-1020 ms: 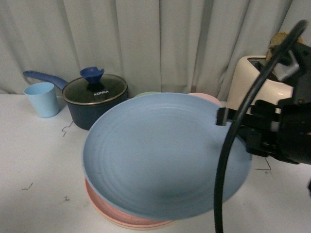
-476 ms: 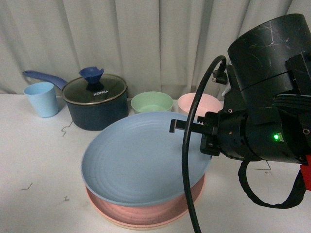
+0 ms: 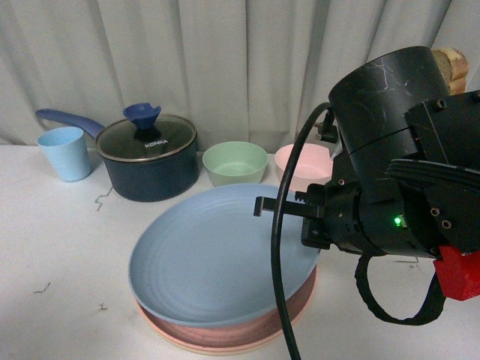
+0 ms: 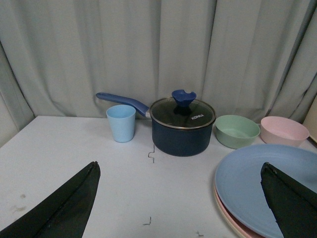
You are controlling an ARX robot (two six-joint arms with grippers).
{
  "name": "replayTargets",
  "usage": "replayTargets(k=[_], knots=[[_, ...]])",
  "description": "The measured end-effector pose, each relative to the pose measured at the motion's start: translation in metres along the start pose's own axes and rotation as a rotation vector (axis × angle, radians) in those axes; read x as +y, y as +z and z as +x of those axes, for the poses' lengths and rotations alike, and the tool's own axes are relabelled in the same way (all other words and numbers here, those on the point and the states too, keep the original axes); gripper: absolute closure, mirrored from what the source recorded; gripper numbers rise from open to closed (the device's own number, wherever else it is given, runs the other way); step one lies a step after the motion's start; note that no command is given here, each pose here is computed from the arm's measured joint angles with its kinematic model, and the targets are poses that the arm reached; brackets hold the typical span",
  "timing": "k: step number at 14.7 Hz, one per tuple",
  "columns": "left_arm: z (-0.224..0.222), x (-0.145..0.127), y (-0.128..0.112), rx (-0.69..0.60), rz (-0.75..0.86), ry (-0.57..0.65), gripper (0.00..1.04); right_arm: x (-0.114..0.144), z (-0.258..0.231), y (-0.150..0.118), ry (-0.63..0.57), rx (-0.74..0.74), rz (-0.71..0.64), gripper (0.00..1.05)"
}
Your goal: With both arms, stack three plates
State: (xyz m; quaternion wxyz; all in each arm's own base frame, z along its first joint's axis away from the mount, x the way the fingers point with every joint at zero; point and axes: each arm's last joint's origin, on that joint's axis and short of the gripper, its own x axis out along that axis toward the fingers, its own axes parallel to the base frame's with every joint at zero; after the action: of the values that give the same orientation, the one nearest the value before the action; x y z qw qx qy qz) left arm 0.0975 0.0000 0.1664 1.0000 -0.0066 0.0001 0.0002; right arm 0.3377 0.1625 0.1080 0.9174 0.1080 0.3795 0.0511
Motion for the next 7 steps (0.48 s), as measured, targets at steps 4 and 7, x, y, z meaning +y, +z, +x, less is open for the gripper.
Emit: replayTargets(k=[4, 7], knots=[[0.0, 0.0, 0.0, 0.0, 0.0, 0.0, 0.07, -0.0003, 0.0053, -0.0058, -0.005, 0.017, -0.005, 0.95], [0.0, 0.0, 0.0, 0.0, 0.0, 0.0, 0.07, -0.001, 0.0017, -0.0062, 0.015, 0.027, -0.001, 0.6]])
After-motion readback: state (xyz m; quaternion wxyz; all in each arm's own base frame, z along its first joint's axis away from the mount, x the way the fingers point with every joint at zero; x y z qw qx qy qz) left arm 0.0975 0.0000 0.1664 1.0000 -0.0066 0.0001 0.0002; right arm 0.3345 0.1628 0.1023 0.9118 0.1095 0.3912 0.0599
